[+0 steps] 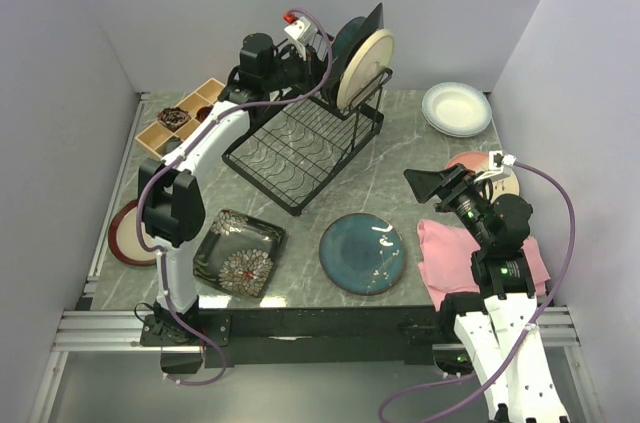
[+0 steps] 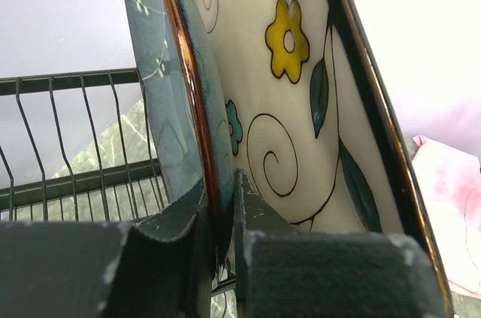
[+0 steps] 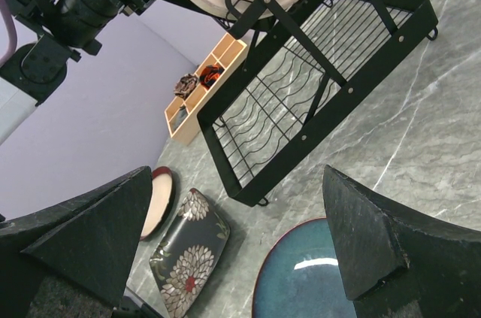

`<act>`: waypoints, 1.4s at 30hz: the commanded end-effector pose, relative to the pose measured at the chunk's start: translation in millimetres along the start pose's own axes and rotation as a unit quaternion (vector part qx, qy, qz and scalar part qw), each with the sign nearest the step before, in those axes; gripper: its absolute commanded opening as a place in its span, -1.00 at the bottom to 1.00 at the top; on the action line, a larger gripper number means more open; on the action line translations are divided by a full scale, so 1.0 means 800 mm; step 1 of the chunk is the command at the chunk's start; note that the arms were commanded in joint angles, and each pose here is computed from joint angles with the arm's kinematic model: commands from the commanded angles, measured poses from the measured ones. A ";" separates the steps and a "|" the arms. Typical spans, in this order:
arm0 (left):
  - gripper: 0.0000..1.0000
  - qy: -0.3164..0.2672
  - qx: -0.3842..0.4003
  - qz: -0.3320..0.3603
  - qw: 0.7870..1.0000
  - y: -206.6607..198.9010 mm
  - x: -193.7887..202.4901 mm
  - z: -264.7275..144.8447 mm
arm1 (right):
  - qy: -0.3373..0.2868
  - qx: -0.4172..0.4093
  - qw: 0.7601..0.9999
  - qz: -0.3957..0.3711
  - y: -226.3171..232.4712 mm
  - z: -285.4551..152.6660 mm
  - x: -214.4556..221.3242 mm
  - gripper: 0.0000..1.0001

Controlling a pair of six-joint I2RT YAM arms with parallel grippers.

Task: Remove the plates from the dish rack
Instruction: Unload the plate from the dish rack.

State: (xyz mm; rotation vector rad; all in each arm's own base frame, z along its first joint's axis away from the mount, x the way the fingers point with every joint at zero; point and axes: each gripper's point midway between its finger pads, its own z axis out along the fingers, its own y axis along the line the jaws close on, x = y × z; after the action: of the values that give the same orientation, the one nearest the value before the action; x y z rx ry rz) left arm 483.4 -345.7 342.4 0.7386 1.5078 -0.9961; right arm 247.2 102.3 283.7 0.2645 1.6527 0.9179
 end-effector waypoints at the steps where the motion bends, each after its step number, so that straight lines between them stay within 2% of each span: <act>1: -0.98 -0.078 0.008 0.039 0.996 -0.046 -0.095 -0.028 | -0.015 -0.021 1.000 -0.016 0.013 -0.002 -0.009 1.00; 16: -0.98 -0.122 -0.026 0.064 0.990 -0.056 -0.168 -0.048 | -0.019 -0.015 1.000 -0.019 0.011 -0.002 -0.011 1.00; 42: -0.98 -0.156 -0.009 0.089 0.984 -0.067 -0.203 -0.062 | -0.012 -0.017 1.000 -0.016 0.010 0.001 -0.009 1.00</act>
State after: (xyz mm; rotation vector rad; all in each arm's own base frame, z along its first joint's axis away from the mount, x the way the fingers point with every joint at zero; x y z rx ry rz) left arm 477.2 -340.8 377.1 0.6724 1.5427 -0.9785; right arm 247.9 102.1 282.7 0.2666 1.6560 0.9163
